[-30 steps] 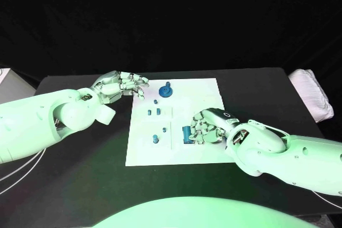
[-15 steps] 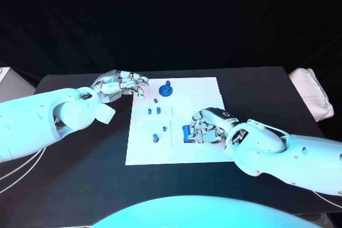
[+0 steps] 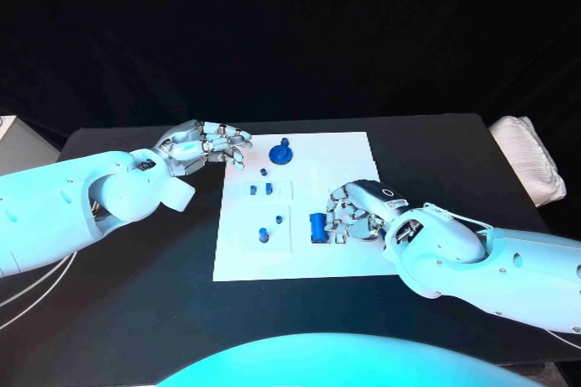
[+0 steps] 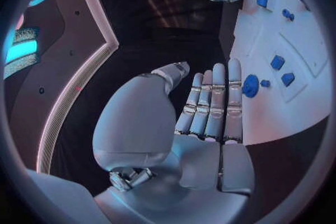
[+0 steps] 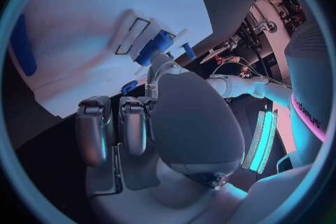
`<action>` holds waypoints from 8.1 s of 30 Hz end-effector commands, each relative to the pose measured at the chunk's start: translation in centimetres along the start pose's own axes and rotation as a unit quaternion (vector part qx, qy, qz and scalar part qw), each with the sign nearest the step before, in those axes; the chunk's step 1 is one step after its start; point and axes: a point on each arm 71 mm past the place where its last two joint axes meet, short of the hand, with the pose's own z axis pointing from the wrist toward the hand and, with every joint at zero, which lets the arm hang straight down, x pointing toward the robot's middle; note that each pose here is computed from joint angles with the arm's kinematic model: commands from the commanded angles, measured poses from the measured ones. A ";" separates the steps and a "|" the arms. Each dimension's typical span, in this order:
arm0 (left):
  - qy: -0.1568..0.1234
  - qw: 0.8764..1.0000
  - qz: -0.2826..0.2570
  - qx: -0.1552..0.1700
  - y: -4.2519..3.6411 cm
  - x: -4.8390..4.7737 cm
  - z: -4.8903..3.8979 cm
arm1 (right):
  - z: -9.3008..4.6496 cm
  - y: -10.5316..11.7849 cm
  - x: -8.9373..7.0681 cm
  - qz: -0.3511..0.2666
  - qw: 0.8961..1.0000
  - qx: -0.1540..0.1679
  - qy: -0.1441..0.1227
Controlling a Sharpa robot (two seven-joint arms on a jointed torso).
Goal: Assemble the parts on the task board
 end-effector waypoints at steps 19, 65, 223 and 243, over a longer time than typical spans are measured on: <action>0.008 1.000 -0.004 0.003 -0.01 0.23 0.06 | -1.2 -1.3 -2.2 0.037 0.997 0.020 -0.059; 0.006 1.000 -0.004 0.008 -0.18 0.41 -0.67 | -6.0 -8.6 -0.8 0.033 0.984 0.175 0.024; 0.012 1.000 0.003 -0.005 0.24 0.21 -0.68 | -1.8 -1.7 2.0 0.061 0.987 0.113 0.093; 0.010 1.000 0.004 -0.008 0.33 0.08 -0.71 | -2.6 -2.5 1.5 0.076 0.988 0.101 0.091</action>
